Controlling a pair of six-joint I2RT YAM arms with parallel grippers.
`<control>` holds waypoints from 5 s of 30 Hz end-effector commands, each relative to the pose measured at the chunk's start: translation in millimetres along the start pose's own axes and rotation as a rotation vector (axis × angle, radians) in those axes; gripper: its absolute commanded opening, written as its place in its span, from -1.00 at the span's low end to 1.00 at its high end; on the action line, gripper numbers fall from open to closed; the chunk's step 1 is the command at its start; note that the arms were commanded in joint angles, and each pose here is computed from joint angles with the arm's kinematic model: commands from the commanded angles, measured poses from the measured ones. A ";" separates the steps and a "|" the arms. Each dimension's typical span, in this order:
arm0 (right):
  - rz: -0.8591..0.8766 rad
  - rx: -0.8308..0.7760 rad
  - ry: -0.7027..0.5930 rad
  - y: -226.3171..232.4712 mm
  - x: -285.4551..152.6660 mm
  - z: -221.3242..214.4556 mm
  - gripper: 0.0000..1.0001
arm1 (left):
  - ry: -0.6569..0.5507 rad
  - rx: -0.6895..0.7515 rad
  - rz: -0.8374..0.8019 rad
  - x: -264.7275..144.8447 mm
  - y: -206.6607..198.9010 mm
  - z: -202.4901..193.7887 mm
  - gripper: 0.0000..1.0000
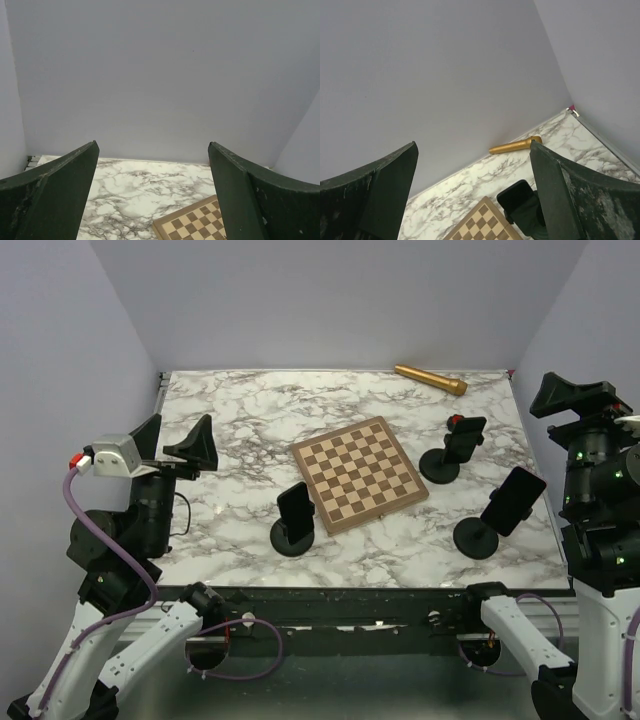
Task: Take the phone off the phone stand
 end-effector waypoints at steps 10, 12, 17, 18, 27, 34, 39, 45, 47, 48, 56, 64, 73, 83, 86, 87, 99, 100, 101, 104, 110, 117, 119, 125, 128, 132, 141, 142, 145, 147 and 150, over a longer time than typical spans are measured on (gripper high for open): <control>-0.057 -0.008 0.046 -8.3 1.9 -11.2 1.00 | 0.007 -0.023 -0.039 -1.0 -4.4 -0.8 0.97; -0.027 -0.016 0.066 -7.4 1.7 -14.9 1.00 | 0.016 -0.024 -0.046 0.1 -5.8 -2.0 0.97; 0.076 -0.043 0.154 -1.2 6.8 -30.0 1.00 | 0.026 -0.027 -0.061 1.5 -8.2 -3.4 0.97; 0.097 -0.053 0.191 1.1 10.5 -35.4 1.00 | 0.025 -0.029 -0.063 1.2 -8.4 -3.4 0.97; 0.320 -0.090 0.651 23.5 41.3 -93.7 1.00 | 0.046 -0.032 -0.080 5.3 -13.0 -8.4 0.97; 0.466 -0.023 0.788 49.2 32.0 -128.4 1.00 | 0.073 -0.035 -0.099 10.1 -18.1 -14.1 0.97; 0.461 -0.115 0.903 76.5 12.9 -180.0 1.00 | 0.105 -0.025 -0.117 14.9 -22.6 -20.0 0.97; 0.425 -0.228 1.017 87.7 -12.4 -248.4 1.00 | 0.154 -0.025 -0.127 18.8 -29.7 -24.1 0.97; 0.365 -0.275 1.019 83.9 -15.3 -267.8 1.00 | 0.184 -0.042 -0.158 17.3 -34.6 -26.6 0.97; 0.343 -0.300 1.036 81.0 -17.2 -277.2 1.00 | 0.213 -0.050 -0.162 16.2 -36.0 -31.7 0.97; 0.221 -0.448 1.129 25.7 -38.4 -339.1 1.00 | 0.505 -0.060 -0.250 -8.9 -43.8 -75.5 0.97; 0.319 -0.486 1.207 4.5 -57.1 -339.6 1.00 | 0.676 -0.057 -0.463 -39.6 -53.7 -110.9 0.97; 0.366 -0.483 1.324 -4.9 -71.6 -345.2 1.00 | 0.781 -0.189 -0.499 -54.2 -65.3 -141.9 0.97; 0.493 -0.361 1.377 9.7 -80.7 -337.4 1.00 | 0.805 -0.245 -0.603 -53.7 -80.4 -161.5 0.88; 0.511 -0.326 1.387 13.6 -81.6 -337.7 1.00 | 0.809 -0.253 -0.603 -50.1 -83.4 -165.1 0.73; 0.525 -0.307 1.397 15.5 -83.2 -338.0 1.00 | 0.807 -0.254 -0.603 -48.8 -84.1 -165.5 0.68; 0.798 -0.112 1.418 32.2 -103.4 -338.8 1.00 | 0.798 -0.208 -0.626 -45.8 -84.7 -170.1 0.21; 0.819 -0.100 1.419 34.4 -104.3 -339.4 1.00 | 0.800 -0.199 -0.624 -46.4 -83.8 -170.1 0.25; 0.832 -0.087 1.411 38.0 -105.2 -339.8 1.00 | 0.801 -0.193 -0.616 -46.6 -82.6 -169.7 0.32; 0.849 -0.096 1.325 55.9 -114.5 -338.1 1.00 | 0.780 -0.199 -0.599 -49.9 -78.7 -164.0 0.80; 0.709 -0.171 1.130 90.7 -131.8 -331.0 1.00 | 0.652 -0.191 -0.458 -52.8 -58.2 -132.8 0.97; 0.663 -0.173 1.070 112.5 -141.1 -335.7 1.00 | 0.553 -0.200 -0.178 -59.7 -25.5 -105.5 0.97; 0.683 -0.196 1.051 120.2 -145.1 -334.6 1.00 | 0.543 -0.195 -0.150 -61.5 -21.9 -107.4 0.97; 0.708 -0.229 1.034 137.5 -152.5 -333.1 1.00 | 0.582 -0.191 -0.112 -67.7 -18.4 -118.0 0.97; 0.689 -0.221 1.034 138.5 -154.6 -338.5 1.00 | 0.602 -0.195 -0.113 -69.7 -19.0 -122.4 0.97; 0.658 -0.261 1.025 140.0 -157.4 -347.6 1.00 | 0.617 -0.209 -0.114 -71.2 -20.4 -126.3 0.97; 0.580 -0.367 0.957 141.6 -168.6 -357.8 1.00 | 0.665 -0.216 -0.097 -75.8 -19.9 -132.8 0.97; 0.576 -0.376 0.950 141.1 -169.7 -357.5 1.00 | 0.670 -0.216 -0.095 -76.5 -19.8 -133.5 0.97; 0.569 -0.399 0.953 138.5 -171.4 -360.4 0.99 | 0.669 -0.220 -0.094 -77.1 -19.7 -134.1 0.97; 0.565 -0.406 0.954 138.0 -171.7 -362.3 0.99 | 0.671 -0.221 -0.094 -77.2 -19.8 -134.6 0.97; 0.565 -0.418 0.954 139.0 -172.1 -364.8 0.95 | 0.663 -0.233 -0.114 -76.9 -22.0 -134.5 0.97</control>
Point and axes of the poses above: each gripper's point midway between its finger pads, its own x axis out along the fingers, its own y axis along the line the jaws close on, z = x × y, the point moved 9 cm from there along -x, back along the fingers, and after that the axes turned 9 degrees about x, right-handed, at the moved point
